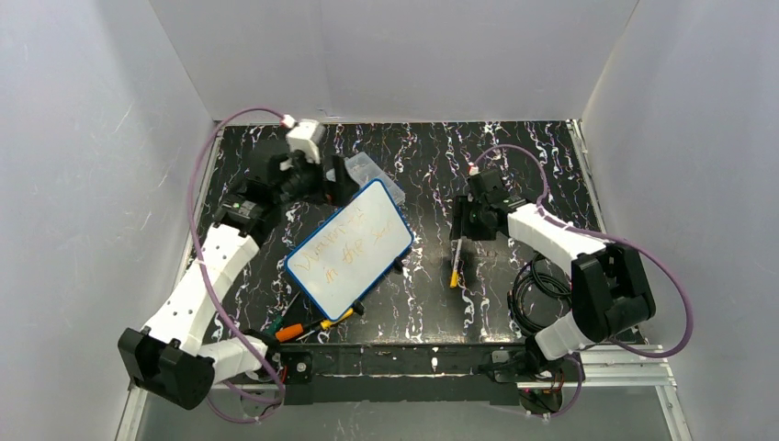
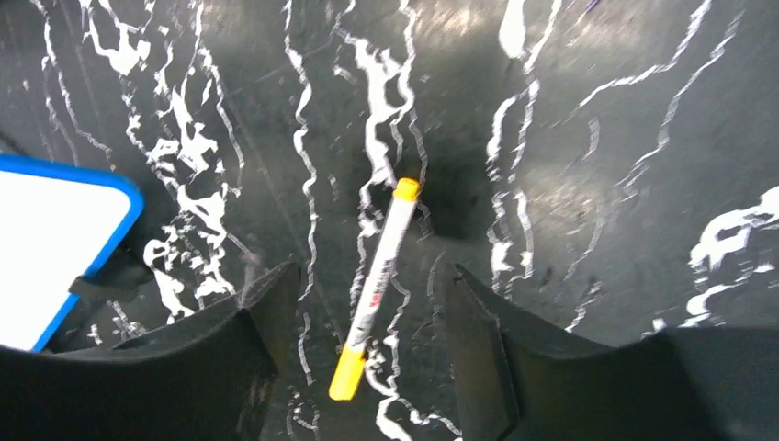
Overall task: Write a sentence on the whiteboard
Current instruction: Put down the whiteboard marker at the center of the board, then reset both arms
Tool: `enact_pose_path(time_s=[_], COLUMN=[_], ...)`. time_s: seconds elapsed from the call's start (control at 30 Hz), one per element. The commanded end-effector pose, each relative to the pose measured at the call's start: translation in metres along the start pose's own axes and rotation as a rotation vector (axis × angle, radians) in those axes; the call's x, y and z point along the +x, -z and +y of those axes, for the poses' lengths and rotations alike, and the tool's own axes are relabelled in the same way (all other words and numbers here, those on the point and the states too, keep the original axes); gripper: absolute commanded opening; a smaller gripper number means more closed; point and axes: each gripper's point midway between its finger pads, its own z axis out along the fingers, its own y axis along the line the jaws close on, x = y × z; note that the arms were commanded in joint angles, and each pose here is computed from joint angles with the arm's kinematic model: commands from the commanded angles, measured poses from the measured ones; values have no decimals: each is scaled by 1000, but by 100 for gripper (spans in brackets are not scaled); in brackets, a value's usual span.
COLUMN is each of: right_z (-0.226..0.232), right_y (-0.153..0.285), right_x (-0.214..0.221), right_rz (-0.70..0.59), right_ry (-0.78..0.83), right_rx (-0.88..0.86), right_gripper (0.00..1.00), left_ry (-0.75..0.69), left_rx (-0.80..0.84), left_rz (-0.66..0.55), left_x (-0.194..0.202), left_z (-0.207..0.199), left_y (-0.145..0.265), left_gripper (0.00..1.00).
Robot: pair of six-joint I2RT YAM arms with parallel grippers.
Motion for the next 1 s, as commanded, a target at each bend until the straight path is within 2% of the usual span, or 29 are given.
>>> enact_pose_path(time_s=[0.0, 0.13, 0.17, 0.3, 0.4, 0.57, 0.67, 0.97], right_z=[-2, -26, -32, -56, -66, -73, -75, -72], right_y=[8, 16, 21, 53, 85, 128, 146, 159], right_x=[-59, -85, -92, -112, -127, -124, -118, -118], right_rz=[-149, -208, -229, -367, -556, -804, -895, -936], right_ry=[12, -25, -34, -4, 37, 89, 91, 94], right_rx=[-18, 32, 46, 125, 167, 176, 169, 157], right_gripper=[75, 96, 98, 99, 99, 99, 99, 99], left_ry=[142, 169, 174, 103, 70, 76, 60, 41], left_rx=[-181, -417, -484, -706, -829, -876, -884, -867], left_rz=[-56, -126, -141, -161, -195, -226, -250, -317], left_x=[-10, -11, -10, 1, 12, 20, 27, 24], left_z=[56, 110, 124, 159, 175, 176, 176, 169], left_y=[33, 61, 71, 101, 119, 135, 140, 149], left_gripper=[98, 98, 98, 98, 98, 98, 98, 98])
